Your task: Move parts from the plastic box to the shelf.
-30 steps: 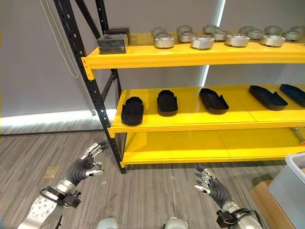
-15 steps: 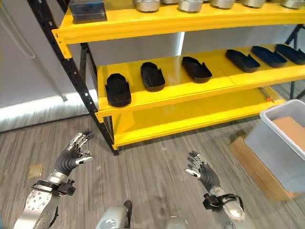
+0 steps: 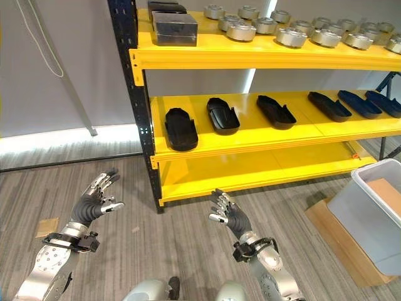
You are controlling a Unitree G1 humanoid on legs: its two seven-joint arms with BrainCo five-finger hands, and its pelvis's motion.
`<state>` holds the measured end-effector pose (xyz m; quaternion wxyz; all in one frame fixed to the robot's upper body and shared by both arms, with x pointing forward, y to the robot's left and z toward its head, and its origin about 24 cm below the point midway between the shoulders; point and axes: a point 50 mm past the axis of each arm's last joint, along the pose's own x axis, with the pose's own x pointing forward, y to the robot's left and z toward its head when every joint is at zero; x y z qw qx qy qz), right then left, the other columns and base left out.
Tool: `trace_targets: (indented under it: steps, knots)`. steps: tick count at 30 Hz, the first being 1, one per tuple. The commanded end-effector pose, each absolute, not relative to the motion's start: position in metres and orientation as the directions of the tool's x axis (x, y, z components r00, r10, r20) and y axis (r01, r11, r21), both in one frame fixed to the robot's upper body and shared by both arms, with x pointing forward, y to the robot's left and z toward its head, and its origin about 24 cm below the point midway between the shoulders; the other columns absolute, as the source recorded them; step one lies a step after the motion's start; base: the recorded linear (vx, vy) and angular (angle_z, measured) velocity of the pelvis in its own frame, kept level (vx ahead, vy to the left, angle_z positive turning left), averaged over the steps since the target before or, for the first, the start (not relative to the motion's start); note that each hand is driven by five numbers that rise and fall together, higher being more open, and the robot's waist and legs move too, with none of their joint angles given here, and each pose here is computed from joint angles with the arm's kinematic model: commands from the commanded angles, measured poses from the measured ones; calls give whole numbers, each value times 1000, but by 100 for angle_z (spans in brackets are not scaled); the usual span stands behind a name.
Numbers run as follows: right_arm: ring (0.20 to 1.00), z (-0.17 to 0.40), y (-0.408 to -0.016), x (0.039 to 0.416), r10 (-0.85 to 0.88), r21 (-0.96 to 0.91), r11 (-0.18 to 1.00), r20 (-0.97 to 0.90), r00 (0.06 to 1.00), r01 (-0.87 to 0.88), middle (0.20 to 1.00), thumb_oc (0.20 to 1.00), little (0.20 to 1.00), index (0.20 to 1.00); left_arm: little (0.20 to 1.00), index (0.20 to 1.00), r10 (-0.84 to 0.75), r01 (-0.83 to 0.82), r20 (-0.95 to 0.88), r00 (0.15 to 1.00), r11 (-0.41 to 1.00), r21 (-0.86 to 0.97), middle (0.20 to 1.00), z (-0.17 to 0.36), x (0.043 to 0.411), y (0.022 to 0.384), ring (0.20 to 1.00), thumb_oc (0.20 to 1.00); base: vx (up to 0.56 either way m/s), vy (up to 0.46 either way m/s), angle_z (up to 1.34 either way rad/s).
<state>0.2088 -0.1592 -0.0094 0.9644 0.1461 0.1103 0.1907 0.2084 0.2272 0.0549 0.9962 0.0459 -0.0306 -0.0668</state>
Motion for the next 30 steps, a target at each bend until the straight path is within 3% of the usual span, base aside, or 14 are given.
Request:
trace_targets:
  steps: [1, 20, 30]
  knots:
    - [1000, 15, -167, 226, 369, 264, 900, -37, 929, -347, 1000, 1000, 1000, 1000, 1000, 1000, -169, 153, 204, 964, 984, 94, 1000, 79, 211, 218, 1000, 1000, 231, -205, 23]
    - [1000, 29, -189, 242, 262, 168, 951, -1, 965, -258, 1000, 1000, 1000, 1000, 1000, 1000, -151, 163, 214, 965, 986, -43, 1000, 72, 220, 194, 1000, 1000, 222, -294, 37]
    - [1000, 34, -205, 243, 153, 117, 981, 33, 988, -156, 1000, 1000, 1000, 1000, 1000, 1000, -148, 157, 253, 956, 987, -15, 1000, 78, 233, 188, 1000, 1000, 71, 6, 36]
